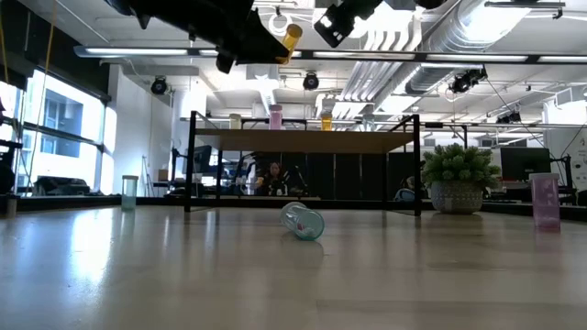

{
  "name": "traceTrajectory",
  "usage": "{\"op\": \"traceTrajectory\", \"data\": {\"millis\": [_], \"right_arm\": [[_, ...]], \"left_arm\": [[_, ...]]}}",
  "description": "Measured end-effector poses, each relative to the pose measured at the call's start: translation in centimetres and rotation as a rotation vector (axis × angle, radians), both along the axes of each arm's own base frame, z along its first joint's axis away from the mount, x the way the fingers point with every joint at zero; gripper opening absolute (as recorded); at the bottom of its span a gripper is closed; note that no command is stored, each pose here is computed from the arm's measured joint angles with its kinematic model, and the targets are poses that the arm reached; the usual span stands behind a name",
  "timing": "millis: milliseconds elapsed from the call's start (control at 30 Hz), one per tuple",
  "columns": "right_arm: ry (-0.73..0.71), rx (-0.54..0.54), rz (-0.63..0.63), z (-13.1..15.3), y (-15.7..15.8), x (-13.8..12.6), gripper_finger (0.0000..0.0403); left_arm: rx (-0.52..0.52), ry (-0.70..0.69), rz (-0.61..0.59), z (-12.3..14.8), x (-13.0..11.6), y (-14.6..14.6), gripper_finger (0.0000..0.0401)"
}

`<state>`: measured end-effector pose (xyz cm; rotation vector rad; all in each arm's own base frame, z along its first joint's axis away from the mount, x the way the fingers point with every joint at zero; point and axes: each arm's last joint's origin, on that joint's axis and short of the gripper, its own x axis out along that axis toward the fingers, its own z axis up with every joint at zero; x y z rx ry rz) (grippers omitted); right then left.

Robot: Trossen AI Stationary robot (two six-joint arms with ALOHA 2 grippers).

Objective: Pick and place medicine bottles onto shelf by color
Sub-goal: Put the right orange pill bottle on the shelf aligned with the other orange pill bottle

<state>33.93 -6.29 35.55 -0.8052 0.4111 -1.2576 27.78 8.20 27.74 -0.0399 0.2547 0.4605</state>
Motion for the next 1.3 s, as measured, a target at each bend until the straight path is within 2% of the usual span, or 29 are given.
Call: {"op": "traceTrajectory", "data": {"millis": [233,333,633,867,1200,1300], "right_arm": [[-0.061,0.069,-0.154,0.4,-0.1,-0.9,0.0163],[-0.07,0.073,-0.166,0.7,-0.1,-1.2,0.0163],[0.156,0.024,-0.199,1.0,-1.4,-1.9,0.0163],[0.383,-0.02,-0.152,0.1,-3.3,-1.9,0.0163],[0.417,-0.093,0.068,-0.3,-6.0,-1.9,0.0163],[0.376,-0.107,0.153,-0.2,-7.1,-2.1,0.0163]], "left_arm": [[-0.001,-0.003,0.0,0.0,0.0,0.0,0.0087],[-0.012,-0.008,0.004,0.0,0.0,0.0,0.0087],[-0.013,-0.017,0.005,0.1,0.0,0.0,0.0087],[-0.014,-0.018,0.005,0.1,0.0,0.0,0.0087],[-0.024,-0.022,0.001,0.1,0.0,-0.1,0.0087],[-0.026,-0.042,0.002,0.3,0.1,-0.1,0.0087]]}}
